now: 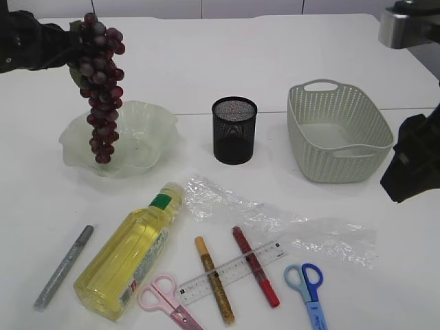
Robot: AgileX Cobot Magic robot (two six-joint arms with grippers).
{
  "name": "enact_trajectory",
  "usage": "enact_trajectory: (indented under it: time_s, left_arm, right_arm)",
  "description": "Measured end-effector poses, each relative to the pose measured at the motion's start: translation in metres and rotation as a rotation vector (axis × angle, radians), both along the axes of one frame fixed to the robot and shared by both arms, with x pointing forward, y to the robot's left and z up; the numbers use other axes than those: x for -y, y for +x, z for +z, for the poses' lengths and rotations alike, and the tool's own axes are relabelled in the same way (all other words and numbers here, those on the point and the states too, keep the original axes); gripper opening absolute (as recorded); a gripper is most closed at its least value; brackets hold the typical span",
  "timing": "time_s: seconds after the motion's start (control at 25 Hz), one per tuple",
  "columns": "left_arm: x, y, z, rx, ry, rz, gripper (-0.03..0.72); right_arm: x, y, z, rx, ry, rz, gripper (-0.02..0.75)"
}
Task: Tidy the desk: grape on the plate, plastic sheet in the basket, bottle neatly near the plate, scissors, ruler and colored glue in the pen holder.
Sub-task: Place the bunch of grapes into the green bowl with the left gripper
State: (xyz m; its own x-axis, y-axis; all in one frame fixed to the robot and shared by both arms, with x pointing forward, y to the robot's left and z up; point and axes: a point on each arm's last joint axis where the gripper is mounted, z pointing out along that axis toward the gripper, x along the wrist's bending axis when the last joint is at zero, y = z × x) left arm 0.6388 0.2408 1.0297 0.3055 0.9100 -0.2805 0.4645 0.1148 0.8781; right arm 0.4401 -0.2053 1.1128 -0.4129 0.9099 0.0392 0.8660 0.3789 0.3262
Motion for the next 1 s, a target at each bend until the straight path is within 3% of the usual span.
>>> enact_trajectory:
  time_s: [0.36, 0.44, 0.52, 0.72, 0.8, 0.88, 1.0]
  left_arm:
    - [0.001, 0.011, -0.043, -0.097, 0.068, -0.032, 0.006]
    - [-0.001, 0.011, -0.046, -0.103, 0.086, -0.023, 0.039]
    - [-0.003, 0.012, -0.047, -0.106, 0.099, -0.002, 0.117]
    - [-0.005, 0.012, -0.047, -0.109, 0.110, 0.017, 0.482]
    - [-0.005, 0.012, -0.047, -0.109, 0.110, 0.017, 0.568]
    - [-0.005, 0.012, -0.047, -0.109, 0.110, 0.017, 0.594]
    - [-0.004, 0.012, -0.047, -0.105, 0.131, 0.000, 0.559]
  right_arm:
    - [0.000, 0.000, 0.000, 0.000, 0.001, -0.002, 0.417]
    - [0.000, 0.000, 0.000, -0.002, 0.000, -0.002, 0.417]
    - [0.000, 0.000, 0.000, -0.002, 0.000, -0.002, 0.417]
    - [0.000, 0.000, 0.000, -0.002, 0.000, -0.002, 0.417]
    - [0.000, 0.000, 0.000, -0.002, 0.000, -0.002, 0.417]
    - [0.000, 0.000, 0.000, -0.002, 0.000, -0.002, 0.417]
    - [0.000, 0.000, 0.000, -0.002, 0.000, -0.002, 0.417]
